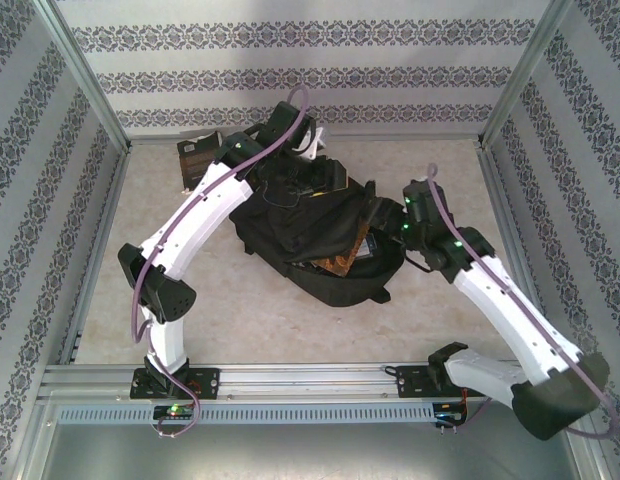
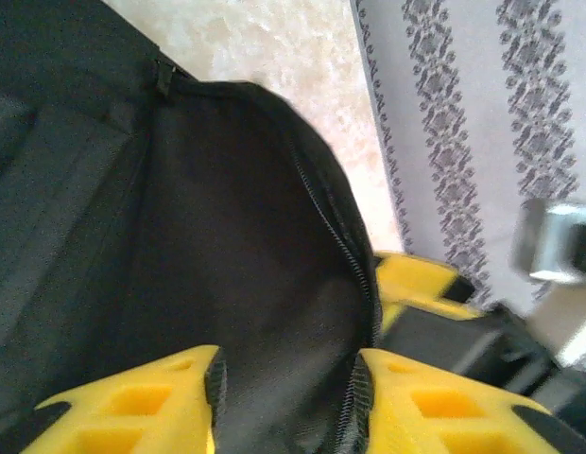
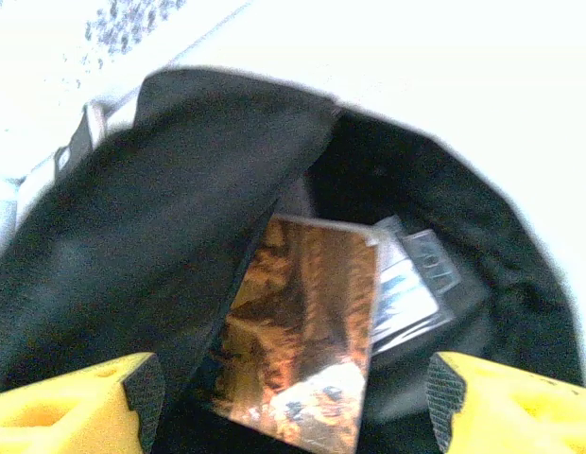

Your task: Pack the student bag

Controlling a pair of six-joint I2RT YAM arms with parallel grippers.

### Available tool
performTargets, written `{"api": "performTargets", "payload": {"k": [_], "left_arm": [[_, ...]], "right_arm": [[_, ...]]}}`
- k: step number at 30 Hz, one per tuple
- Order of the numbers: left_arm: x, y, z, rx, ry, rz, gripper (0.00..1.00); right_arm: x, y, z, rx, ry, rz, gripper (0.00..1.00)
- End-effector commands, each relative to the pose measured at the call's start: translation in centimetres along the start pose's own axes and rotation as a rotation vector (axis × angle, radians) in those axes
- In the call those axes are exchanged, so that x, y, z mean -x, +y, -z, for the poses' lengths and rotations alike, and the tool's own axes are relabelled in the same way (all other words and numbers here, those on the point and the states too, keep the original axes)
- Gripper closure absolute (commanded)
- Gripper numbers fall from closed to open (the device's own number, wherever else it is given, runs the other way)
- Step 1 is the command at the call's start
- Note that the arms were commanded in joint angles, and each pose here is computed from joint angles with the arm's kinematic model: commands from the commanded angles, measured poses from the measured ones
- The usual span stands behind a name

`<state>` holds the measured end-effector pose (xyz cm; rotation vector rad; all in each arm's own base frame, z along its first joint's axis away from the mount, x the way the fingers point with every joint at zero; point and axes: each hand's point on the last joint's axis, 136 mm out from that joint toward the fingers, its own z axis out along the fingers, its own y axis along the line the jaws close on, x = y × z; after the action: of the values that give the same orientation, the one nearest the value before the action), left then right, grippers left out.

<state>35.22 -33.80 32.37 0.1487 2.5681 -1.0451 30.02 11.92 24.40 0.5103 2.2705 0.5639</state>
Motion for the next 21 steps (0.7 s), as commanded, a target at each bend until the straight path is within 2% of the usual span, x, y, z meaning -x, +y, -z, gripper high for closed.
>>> {"api": "performTargets", "payload": {"k": [1,5,9,12,17,21], "left_arm": [[1.0,-1.8,2.8,-0.036,-0.091,-0.103,0.45],[1.6,-0.5,3.6,0.023,-0.124,-0.132,0.35],[2.9,2.2,4.3,0.106,-0.175,-0.121,0.3],[5.0,7.7,5.3,0.269,-0.251,-0.043,0.28],[10.6,20.5,9.2,0.527,-0.428,0.172,0.27],[13.9,28.9,8.7,0.635,-0.454,0.255,0.27]], "right_arm": [[1.5,-4.2,2.7,-0.197,-0.087,0.045,0.24],[2.1,-4.5,3.9,-0.208,-0.103,0.077,0.23],[2.3,-3.9,4.1,-0.189,-0.087,0.103,0.23],[1.7,-2.7,3.6,-0.143,-0.033,0.127,0.23],[-0.3,-1.7,2.9,-0.107,0.077,0.174,0.24],[-2.0,-1.7,2.8,-0.078,0.157,0.209,0.24]]}}
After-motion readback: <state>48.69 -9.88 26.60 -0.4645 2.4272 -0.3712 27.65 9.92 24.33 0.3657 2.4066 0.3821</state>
